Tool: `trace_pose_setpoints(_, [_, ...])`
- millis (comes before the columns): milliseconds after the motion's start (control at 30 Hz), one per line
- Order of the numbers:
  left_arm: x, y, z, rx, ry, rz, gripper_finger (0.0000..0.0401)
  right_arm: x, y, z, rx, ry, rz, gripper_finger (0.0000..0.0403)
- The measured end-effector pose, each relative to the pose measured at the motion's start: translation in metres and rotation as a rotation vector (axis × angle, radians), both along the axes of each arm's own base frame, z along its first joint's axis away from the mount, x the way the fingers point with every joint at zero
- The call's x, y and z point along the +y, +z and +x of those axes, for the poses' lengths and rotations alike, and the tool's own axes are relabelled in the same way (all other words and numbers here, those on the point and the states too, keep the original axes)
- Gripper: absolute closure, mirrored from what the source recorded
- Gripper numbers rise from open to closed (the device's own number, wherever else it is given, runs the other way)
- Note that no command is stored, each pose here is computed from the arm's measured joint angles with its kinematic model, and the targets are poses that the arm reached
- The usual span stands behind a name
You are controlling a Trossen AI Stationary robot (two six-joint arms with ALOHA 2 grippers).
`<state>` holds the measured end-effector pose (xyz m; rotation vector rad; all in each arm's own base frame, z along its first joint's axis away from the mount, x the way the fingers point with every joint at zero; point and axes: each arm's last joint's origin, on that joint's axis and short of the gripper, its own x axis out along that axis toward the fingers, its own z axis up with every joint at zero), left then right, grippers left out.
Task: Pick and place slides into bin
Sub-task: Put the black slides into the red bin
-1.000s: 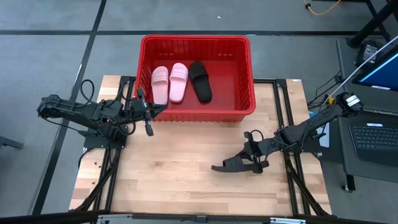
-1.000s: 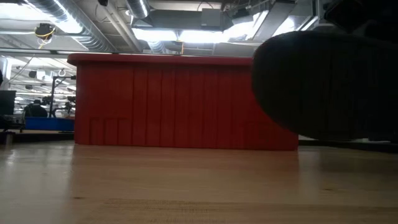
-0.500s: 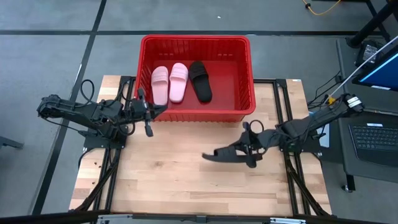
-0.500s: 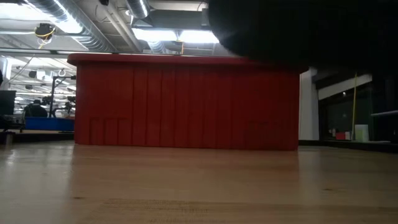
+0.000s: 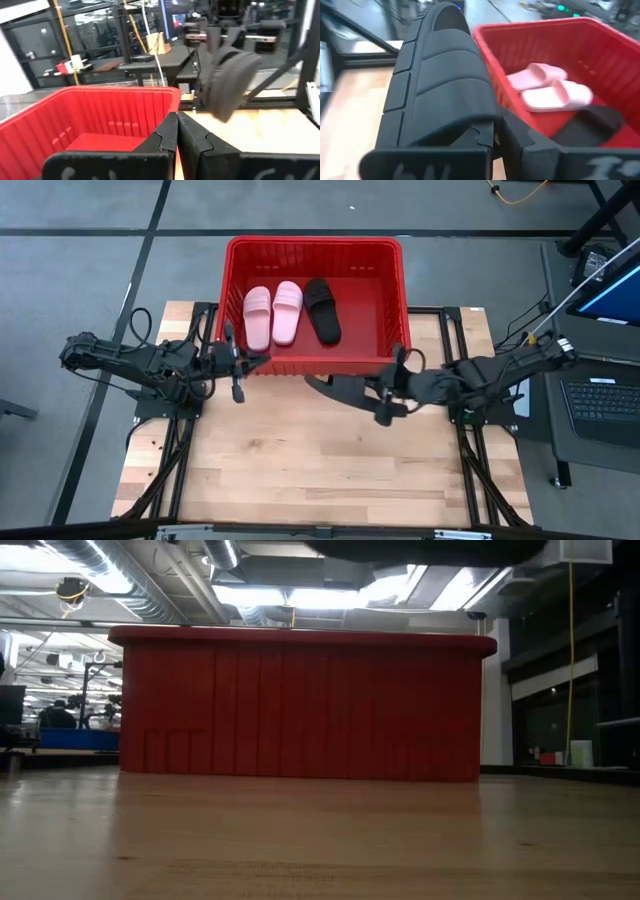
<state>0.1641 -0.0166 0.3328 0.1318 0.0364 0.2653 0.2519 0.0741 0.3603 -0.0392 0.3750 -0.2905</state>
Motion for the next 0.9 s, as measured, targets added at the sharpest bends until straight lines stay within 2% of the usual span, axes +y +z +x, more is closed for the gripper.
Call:
trace_pose_setpoints(233, [-0.003, 0.0, 0.001, 0.011, -0.117, 0.048, 0.0398, 0.001, 0.015, 0.05, 0.042, -0.054, -0.06, 0.0387])
trace_pose_setpoints(367, [-0.003, 0.002, -0.003, 0.003, -0.129, 0.081, 0.0399, -0.004, 0.026, 0.069, 0.026, -0.09, -0.06, 0.0387])
trace_pose_setpoints(467, [-0.002, 0.006, -0.01, -0.022, -0.128, 0.084, 0.0399, -0.01, 0.038, 0.073, -0.007, -0.195, -0.09, 0.0387])
trace_pose_setpoints(667, [0.001, 0.014, -0.026, -0.088, -0.127, 0.058, 0.0399, -0.025, 0.053, 0.07, -0.065, -0.493, -0.181, 0.0388])
trace_pose_setpoints(900, [0.003, 0.016, -0.035, -0.097, -0.125, 0.084, 0.0399, -0.059, 0.071, 0.07, -0.07, -0.609, -0.229, 0.0388])
